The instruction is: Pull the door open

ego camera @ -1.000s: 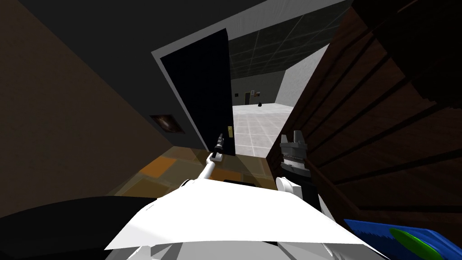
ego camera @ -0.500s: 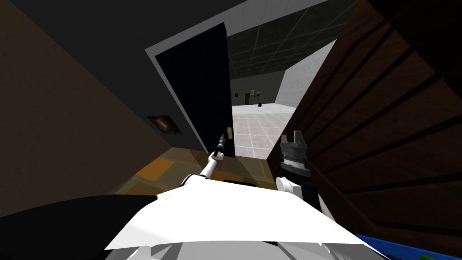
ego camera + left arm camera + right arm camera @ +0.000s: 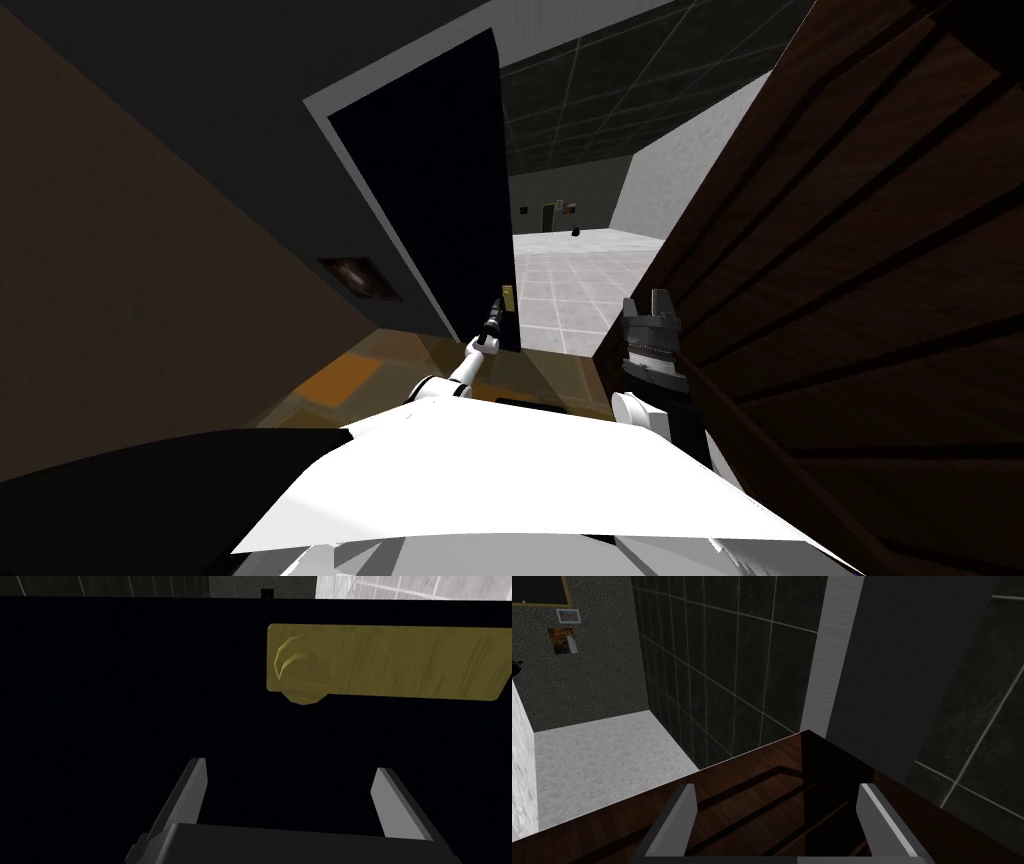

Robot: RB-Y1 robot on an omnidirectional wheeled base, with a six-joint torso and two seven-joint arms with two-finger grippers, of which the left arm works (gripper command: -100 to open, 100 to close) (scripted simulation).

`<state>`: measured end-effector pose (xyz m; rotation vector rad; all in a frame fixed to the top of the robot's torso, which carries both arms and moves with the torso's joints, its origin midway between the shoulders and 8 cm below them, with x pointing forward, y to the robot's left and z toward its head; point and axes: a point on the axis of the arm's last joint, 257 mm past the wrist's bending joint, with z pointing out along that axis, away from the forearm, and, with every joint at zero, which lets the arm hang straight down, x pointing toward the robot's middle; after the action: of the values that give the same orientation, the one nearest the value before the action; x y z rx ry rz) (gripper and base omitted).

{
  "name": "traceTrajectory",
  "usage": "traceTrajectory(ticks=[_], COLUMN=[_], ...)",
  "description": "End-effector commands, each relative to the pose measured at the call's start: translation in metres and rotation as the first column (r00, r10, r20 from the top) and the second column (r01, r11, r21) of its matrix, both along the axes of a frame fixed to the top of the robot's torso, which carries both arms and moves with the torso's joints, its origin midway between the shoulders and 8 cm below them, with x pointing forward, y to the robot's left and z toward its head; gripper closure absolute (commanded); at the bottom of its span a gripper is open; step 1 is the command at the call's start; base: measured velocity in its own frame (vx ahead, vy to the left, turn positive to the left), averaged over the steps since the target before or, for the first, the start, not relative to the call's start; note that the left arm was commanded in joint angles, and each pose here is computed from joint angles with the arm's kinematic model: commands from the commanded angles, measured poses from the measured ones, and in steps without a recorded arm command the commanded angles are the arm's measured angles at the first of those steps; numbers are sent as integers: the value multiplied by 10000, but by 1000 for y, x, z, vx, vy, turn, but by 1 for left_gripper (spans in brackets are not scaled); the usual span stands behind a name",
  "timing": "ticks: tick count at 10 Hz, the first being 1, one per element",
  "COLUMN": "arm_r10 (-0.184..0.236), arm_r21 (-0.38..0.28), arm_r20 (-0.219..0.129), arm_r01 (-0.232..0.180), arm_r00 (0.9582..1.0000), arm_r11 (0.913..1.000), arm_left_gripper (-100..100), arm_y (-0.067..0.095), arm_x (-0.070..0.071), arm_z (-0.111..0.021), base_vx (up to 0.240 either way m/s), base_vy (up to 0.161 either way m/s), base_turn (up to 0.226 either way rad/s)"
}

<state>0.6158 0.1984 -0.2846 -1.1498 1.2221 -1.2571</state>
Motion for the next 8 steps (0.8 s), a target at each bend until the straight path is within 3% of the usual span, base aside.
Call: traceTrajectory(ticks=[1,2,3,4,5,6,8], arm_r10=[-39,-74,-54,199,199,385,590], arm_r21=[-36,-70,-55,-35,-35,-33,-35], arm_r20=[-184,-328,-242,-281,-281,-296,-307], arm_r01=[38,72,53,-201,-201,-386,-592], arm_r00=[9998,9994,9997,9994,9994,9988,9978], arm_r11=[10000,9999,10000,9998,9998,9992,9982], arm_left_gripper=[-100,-100,-100,-100,-100,-100,-100], arm_y=[-6,-10,-8,19,19,38,60], arm_x=[2,4,3,3,3,2,0], arm_z=[-5,-10,-8,-10,-10,-12,-13], base_vx=[85,85,38,70,86,106,126], base_vy=[0,-9,-5,-57,-63,-60,-60], base_turn=[-3,-4,-1,-181,-96,-124,-105])
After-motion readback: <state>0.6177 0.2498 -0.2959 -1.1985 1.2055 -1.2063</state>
